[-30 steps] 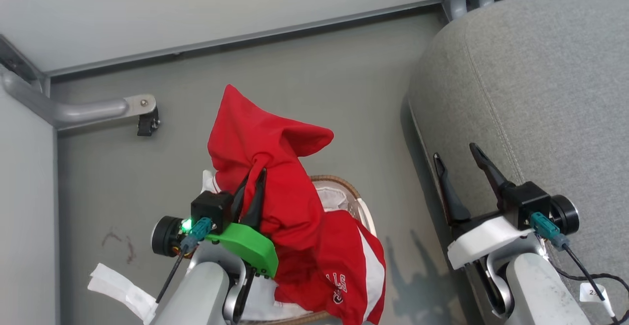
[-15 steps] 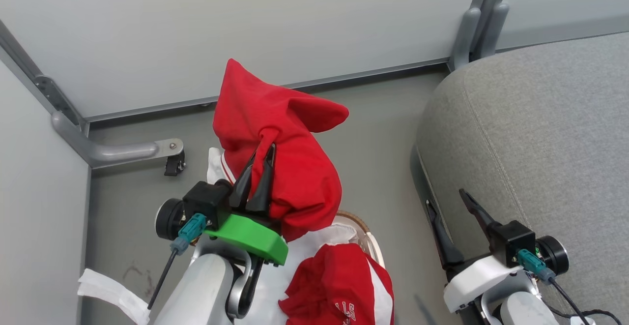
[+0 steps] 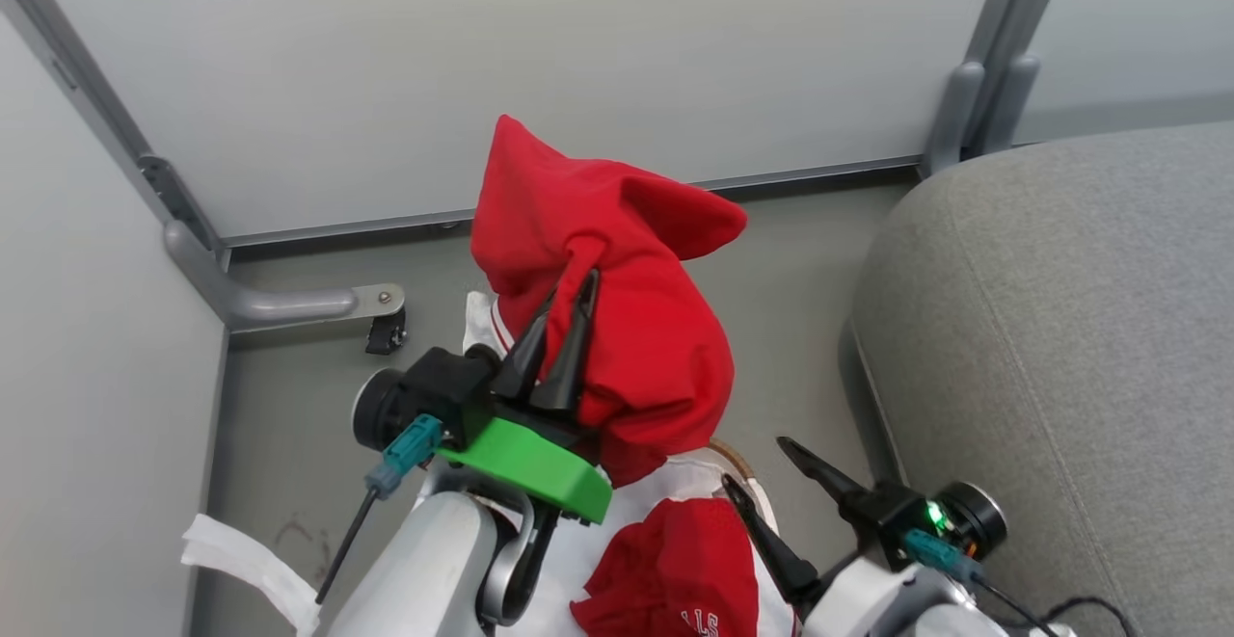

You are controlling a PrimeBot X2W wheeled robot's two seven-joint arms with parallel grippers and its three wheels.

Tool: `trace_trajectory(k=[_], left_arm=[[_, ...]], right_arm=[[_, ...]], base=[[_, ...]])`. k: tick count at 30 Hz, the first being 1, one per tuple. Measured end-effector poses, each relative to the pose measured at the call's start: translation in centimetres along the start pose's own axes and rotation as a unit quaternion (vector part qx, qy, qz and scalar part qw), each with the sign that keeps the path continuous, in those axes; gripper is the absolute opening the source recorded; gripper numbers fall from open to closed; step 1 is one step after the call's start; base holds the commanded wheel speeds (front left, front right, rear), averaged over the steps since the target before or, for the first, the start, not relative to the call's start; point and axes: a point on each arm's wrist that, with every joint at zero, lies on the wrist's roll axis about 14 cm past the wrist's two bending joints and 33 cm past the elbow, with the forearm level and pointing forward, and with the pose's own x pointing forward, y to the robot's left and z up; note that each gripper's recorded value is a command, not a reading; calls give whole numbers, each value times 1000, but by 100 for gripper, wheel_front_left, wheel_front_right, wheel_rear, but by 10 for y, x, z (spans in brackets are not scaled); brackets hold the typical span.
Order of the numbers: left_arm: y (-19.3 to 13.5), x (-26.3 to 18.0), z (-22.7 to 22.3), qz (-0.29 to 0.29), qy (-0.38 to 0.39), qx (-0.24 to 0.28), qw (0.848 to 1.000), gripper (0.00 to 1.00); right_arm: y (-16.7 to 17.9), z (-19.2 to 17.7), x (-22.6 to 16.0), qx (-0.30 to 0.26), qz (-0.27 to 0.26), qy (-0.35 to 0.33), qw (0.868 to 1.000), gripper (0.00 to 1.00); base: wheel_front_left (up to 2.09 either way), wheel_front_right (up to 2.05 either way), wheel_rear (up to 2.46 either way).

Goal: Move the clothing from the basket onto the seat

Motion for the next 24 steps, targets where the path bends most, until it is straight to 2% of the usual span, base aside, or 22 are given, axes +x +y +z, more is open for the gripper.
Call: trace_trajectory(k=[6,11,24], left_arm=[[-7,-2,2,-12,0,1,1000,0],[-6,-7,2,-8,2,-2,1000,0],[-16,-8,6,-28,1,0,1000,0]], right_arm=[[22,14,27,-31,72,-9,997,100],[33,15,43,-43,99,-7,994,100],[74,2,63,-6,164,20,986,100]], base=[[0,0,0],[0,0,0],[0,0,0]])
